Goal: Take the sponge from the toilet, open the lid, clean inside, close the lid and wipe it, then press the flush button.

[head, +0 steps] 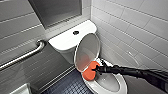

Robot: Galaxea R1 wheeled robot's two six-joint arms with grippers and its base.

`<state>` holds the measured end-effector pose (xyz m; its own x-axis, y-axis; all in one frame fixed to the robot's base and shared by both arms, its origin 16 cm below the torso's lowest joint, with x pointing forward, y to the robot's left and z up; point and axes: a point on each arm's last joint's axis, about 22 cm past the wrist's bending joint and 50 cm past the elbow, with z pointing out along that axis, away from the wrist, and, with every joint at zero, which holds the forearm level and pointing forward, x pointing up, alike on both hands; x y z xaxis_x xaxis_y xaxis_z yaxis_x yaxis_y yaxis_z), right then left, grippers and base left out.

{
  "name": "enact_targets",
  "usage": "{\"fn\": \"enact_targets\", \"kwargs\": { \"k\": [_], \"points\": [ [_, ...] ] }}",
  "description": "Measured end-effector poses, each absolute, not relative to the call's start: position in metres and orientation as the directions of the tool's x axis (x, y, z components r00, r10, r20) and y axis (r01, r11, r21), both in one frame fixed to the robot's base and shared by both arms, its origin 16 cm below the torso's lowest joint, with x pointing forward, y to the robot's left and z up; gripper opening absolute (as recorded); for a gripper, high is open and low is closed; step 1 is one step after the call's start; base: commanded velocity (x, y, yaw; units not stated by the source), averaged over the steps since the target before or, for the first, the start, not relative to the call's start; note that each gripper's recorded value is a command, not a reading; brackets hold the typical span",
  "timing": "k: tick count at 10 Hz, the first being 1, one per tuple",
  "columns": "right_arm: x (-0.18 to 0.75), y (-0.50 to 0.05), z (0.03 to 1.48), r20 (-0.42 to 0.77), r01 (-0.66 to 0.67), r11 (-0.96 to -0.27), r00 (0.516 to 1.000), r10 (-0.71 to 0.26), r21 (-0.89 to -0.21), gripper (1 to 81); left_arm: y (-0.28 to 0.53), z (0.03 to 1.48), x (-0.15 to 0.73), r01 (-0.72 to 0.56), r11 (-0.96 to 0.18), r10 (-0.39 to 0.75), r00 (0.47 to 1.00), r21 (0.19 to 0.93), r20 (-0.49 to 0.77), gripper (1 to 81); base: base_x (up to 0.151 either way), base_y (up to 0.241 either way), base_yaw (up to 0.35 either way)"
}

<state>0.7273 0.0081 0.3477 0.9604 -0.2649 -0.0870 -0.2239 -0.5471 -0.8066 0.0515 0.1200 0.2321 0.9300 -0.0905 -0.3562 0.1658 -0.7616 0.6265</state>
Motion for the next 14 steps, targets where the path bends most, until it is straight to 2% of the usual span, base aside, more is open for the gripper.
{"fn": "enact_targets", "kwargs": {
  "k": [2, 5, 7, 8, 11, 14],
  "points": [
    [0.724, 0.036, 0.343, -0.106, -0.244, -0.518, 0.954, -0.282, -0.820, 1.0, 0.120, 0.232, 0.051, 0.166, -0.762, -0.090, 0.930, 0.626, -0.357, 81.1, 0.000, 0.000, 0.000],
    [0.696, 0.040, 0.333, -0.149, -0.289, -0.468, 0.938, -0.312, -0.835, 1.0, 0.120, 0.232, 0.051, 0.167, -0.762, -0.090, 0.929, 0.626, -0.358, 81.1, 0.000, 0.000, 0.000],
    [0.644, 0.038, 0.317, -0.227, -0.351, -0.445, 0.924, -0.308, -0.824, 1.0, 0.120, 0.232, 0.051, 0.167, -0.762, -0.090, 0.929, 0.626, -0.358, 81.1, 0.000, 0.000, 0.000],
    [0.621, 0.018, 0.309, -0.256, -0.385, -0.435, 0.910, -0.326, -0.814, 1.0, 0.120, 0.232, 0.051, 0.168, -0.762, -0.090, 0.929, 0.626, -0.359, 81.1, 0.000, 0.000, 0.000],
    [0.618, -0.067, 0.296, -0.237, -0.428, -0.443, 0.874, -0.424, -0.788, 1.0, 0.120, 0.232, 0.051, 0.168, -0.762, -0.090, 0.929, 0.626, -0.359, 81.1, 0.000, 0.000, 0.000],
    [0.568, -0.120, 0.299, -0.279, -0.488, -0.425, 0.840, -0.465, -0.762, 1.0, 0.119, 0.232, 0.051, 0.167, -0.761, -0.091, 0.929, 0.626, -0.358, 81.1, 0.000, 0.000, 0.000]
  ]
}}
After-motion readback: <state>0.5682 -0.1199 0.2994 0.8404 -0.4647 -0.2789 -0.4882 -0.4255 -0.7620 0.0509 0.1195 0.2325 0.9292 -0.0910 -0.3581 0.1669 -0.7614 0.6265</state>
